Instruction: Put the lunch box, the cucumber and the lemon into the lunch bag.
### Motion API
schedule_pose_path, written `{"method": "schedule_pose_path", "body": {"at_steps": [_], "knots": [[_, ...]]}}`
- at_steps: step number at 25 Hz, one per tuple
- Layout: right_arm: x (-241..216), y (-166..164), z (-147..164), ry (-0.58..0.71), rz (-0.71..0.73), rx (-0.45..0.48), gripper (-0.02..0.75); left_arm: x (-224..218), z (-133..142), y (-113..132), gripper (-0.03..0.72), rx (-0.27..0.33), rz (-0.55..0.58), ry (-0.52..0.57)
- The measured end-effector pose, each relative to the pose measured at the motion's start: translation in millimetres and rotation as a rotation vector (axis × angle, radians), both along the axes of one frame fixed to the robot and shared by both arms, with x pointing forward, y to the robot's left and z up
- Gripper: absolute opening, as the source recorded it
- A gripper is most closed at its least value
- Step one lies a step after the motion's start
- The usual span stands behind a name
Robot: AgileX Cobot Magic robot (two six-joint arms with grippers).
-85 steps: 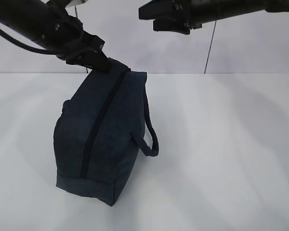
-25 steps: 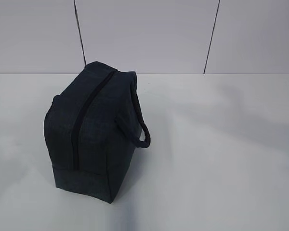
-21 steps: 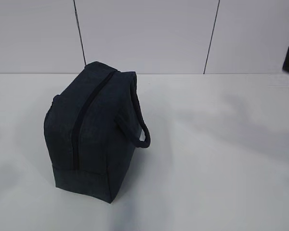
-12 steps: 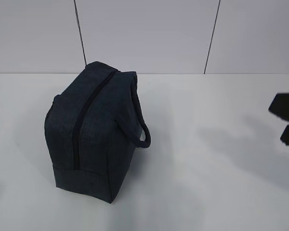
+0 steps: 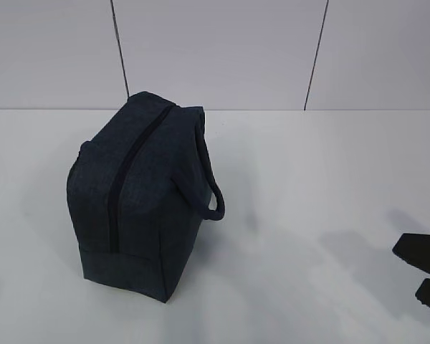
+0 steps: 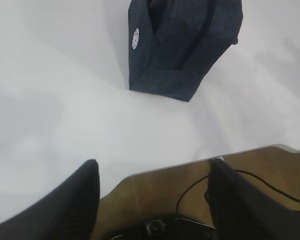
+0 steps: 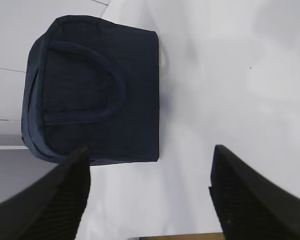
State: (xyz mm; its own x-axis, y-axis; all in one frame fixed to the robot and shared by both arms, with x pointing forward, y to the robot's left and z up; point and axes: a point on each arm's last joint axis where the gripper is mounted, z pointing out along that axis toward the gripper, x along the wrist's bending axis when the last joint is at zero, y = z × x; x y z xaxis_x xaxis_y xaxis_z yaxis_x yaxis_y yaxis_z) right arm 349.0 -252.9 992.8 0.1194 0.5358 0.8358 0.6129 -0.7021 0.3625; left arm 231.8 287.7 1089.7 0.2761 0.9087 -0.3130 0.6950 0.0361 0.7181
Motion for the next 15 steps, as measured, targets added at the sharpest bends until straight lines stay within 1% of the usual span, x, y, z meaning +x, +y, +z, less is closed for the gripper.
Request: {"method": "schedule_pose_path", "body": {"at_steps": [6, 9, 11, 13, 14, 15], "knots": [[1.2, -2.3, -0.4, 0.000, -0.033, 0.002, 0.581, 9.2, -24.9, 1.6, 0.462, 0.072, 0.028, 0.070], [1.7, -3.1, -0.3, -0.002, -0.043, 0.000, 0.581, 12.5, -32.9, 4.6, 0.461, 0.119, 0.051, 0.083], [1.8, -3.2, -0.3, -0.003, -0.045, 0.000, 0.581, 13.4, -34.1, 6.1, 0.460, 0.135, 0.061, 0.081], [1.9, -3.4, -0.3, -0.003, -0.046, -0.001, 0.581, 14.2, -34.1, 5.8, 0.459, 0.131, 0.062, 0.073], [1.9, -3.4, -0.3, -0.003, -0.046, -0.001, 0.581, 15.4, -32.9, 5.4, 0.459, 0.129, 0.059, 0.054], [1.9, -3.4, -0.3, -0.003, -0.046, -0.001, 0.581, 16.7, -31.5, 5.3, 0.459, 0.138, 0.050, 0.026]]}}
